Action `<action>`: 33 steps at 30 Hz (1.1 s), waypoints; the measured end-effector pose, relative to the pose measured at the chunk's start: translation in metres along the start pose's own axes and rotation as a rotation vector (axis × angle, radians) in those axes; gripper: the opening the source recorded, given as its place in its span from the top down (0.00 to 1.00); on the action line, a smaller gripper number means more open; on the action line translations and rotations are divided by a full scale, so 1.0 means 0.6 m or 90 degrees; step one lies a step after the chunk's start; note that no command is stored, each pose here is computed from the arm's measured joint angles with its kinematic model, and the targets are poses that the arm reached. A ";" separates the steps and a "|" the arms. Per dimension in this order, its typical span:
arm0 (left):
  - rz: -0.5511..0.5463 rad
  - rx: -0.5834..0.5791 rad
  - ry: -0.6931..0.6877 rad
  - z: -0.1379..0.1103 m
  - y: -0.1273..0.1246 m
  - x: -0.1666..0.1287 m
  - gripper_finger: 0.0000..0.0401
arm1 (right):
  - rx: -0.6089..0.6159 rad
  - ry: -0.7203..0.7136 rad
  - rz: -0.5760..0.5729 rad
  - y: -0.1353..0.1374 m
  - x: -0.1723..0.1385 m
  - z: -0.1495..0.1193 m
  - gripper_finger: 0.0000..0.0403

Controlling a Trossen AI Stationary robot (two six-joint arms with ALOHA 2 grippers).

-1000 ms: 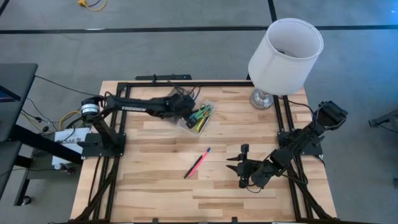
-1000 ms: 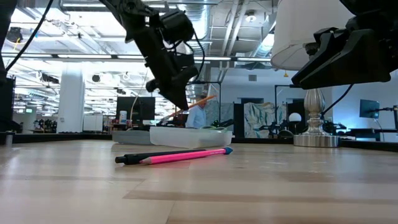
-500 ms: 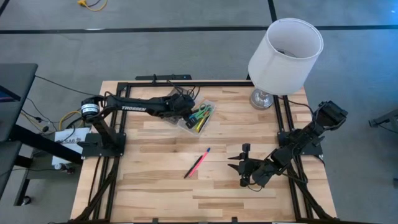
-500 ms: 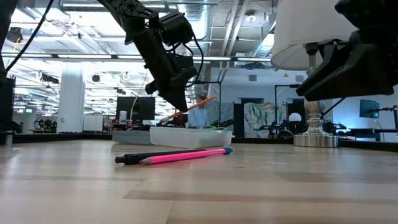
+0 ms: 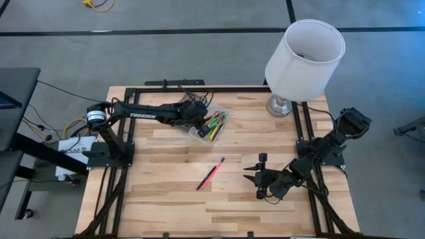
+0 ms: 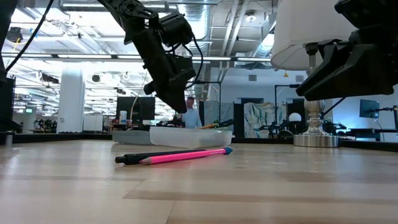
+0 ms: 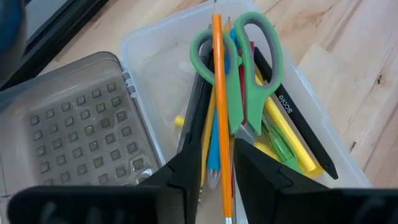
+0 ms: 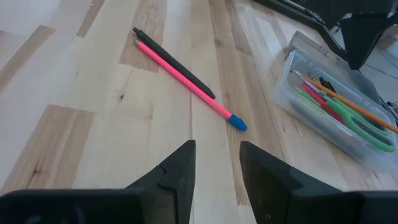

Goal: Pick & place school supplies into a supply box
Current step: Put the pink pencil into the supply box

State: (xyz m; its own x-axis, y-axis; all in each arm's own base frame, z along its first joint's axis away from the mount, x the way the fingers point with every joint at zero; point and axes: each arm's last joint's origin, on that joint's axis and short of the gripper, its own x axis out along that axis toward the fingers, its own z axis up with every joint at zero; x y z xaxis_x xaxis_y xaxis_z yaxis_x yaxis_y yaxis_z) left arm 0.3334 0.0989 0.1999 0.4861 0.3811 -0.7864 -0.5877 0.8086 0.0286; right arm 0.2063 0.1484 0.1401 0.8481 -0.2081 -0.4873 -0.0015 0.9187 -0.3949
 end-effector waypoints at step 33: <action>-0.011 0.332 0.002 -0.147 -0.223 -0.109 0.77 | -0.031 -0.129 0.165 -0.067 0.061 0.058 0.70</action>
State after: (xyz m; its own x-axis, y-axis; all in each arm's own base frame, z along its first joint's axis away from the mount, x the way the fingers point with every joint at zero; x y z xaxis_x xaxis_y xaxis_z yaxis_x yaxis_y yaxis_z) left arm 0.3234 -0.0738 0.1933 0.4904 0.3657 -0.7911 -0.1795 0.9306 0.3189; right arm 0.2557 0.1155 0.1656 0.9041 0.1065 -0.4137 -0.2529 0.9140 -0.3173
